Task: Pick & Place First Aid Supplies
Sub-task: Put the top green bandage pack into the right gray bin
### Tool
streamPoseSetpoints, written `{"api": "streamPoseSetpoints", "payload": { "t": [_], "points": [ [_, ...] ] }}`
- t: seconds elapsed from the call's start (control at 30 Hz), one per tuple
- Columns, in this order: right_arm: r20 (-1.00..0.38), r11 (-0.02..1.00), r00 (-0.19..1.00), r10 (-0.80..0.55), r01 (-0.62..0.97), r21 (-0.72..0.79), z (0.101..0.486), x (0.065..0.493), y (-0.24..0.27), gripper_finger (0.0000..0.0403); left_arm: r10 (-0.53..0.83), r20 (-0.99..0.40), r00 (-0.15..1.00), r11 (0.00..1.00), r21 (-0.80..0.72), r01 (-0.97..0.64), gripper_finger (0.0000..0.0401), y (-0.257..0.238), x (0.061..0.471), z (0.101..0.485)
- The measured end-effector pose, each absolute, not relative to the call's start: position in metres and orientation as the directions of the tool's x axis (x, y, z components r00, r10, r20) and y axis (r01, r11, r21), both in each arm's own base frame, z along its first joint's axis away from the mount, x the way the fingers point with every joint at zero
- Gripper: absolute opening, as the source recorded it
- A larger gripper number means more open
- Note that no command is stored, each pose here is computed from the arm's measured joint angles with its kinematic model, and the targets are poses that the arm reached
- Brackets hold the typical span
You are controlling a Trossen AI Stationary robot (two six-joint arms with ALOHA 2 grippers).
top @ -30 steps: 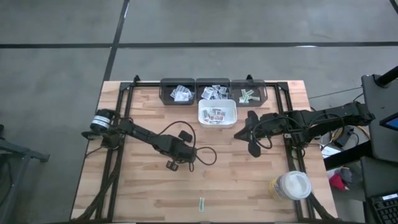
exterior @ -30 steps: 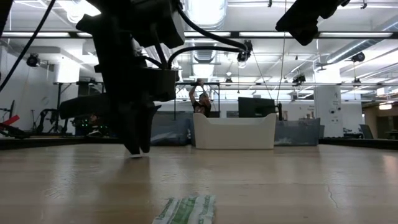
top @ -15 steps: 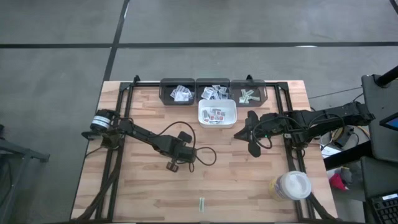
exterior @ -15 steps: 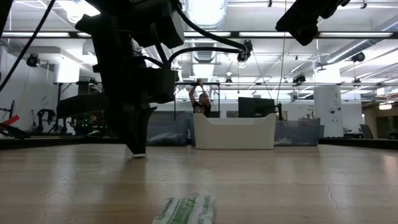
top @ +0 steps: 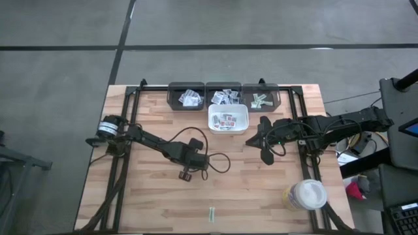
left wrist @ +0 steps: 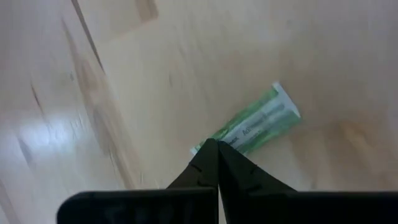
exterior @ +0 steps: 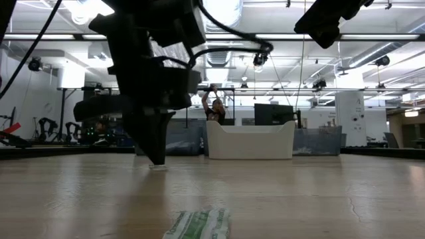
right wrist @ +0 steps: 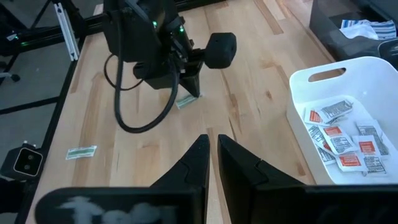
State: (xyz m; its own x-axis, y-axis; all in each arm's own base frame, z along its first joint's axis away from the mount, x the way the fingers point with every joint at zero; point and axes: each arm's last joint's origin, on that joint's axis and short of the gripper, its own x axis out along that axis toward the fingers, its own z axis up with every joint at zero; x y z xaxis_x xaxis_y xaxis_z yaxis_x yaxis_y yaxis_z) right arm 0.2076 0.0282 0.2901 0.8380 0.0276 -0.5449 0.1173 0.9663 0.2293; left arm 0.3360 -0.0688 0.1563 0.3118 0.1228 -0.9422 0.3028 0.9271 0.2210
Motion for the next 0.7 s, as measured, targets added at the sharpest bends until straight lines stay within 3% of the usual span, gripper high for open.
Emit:
{"api": "streamPoseSetpoints", "payload": {
  "t": [0.3, 0.43, 0.7],
  "points": [
    [-0.545, 0.966, 0.838, 0.027, 0.117, 0.229, 0.2901, 0.2075, 0.0282, 0.0031, 0.118, -0.930, 0.348, 0.929, 0.227, 0.293, 0.0000, -0.0697, 0.3416, 0.1624],
    [-0.545, 0.966, 0.838, 0.028, 0.117, 0.229, 0.2902, 0.2075, 0.0282, 0.0031, 0.183, -0.928, 0.326, 0.910, 0.285, 0.301, 0.0000, -0.0672, 0.3383, 0.1607],
    [-0.545, 0.966, 0.838, 0.027, 0.117, 0.229, 0.2902, 0.2074, 0.0281, 0.0031, 0.176, -0.935, 0.307, 0.935, 0.257, 0.245, 0.0006, -0.0671, 0.3368, 0.1620]
  ]
}}
